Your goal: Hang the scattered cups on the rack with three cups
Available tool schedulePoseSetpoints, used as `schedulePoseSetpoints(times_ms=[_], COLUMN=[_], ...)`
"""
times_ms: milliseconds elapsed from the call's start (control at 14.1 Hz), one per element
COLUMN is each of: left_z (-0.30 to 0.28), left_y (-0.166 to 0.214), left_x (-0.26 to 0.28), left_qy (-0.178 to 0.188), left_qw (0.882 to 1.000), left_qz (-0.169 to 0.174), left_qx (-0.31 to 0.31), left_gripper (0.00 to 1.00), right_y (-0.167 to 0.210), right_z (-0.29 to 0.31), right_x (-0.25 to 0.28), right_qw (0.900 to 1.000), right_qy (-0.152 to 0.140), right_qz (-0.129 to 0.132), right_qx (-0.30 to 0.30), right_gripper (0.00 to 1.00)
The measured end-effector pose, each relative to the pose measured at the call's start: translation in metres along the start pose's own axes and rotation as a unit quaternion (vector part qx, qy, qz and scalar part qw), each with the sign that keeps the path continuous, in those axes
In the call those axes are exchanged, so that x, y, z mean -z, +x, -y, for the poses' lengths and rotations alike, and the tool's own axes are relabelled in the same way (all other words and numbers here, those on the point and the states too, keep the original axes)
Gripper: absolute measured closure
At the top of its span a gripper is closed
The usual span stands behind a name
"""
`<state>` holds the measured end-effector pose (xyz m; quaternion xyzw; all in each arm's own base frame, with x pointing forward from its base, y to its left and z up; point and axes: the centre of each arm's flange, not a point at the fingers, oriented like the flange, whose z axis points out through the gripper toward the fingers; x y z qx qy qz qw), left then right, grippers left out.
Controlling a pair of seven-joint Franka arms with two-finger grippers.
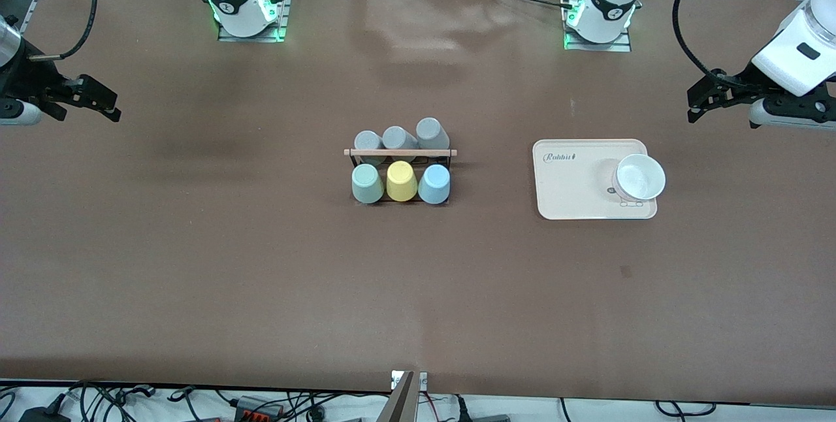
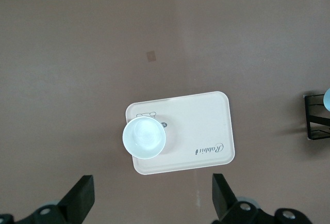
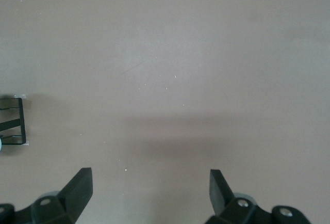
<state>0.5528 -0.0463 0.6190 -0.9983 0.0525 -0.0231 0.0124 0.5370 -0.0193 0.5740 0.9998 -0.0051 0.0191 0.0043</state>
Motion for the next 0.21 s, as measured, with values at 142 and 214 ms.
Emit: schedulePoseSetpoints(times_ms=[142, 214], left_z=[-0.0006, -0.0011], left_y=[0.0004, 0.0005], left_x=[0.0006, 0.001], left_qy=[0.0, 0.0], left_qw=[1.0, 1.0], left_qz=[-0.001, -0.001], left_qx=[-0.001, -0.001], left_gripper=[0.0, 0.0], right_y=[-0.0003, -0.0008], right_z=[0.0003, 0.0003], right_x=[0.0008, 0.0019], right_qw=[1.0, 1.0], right_qy=[0.0, 0.0], right_qz=[-0.001, -0.002], right_qx=[0.001, 0.002], right_gripper=[0.0, 0.0])
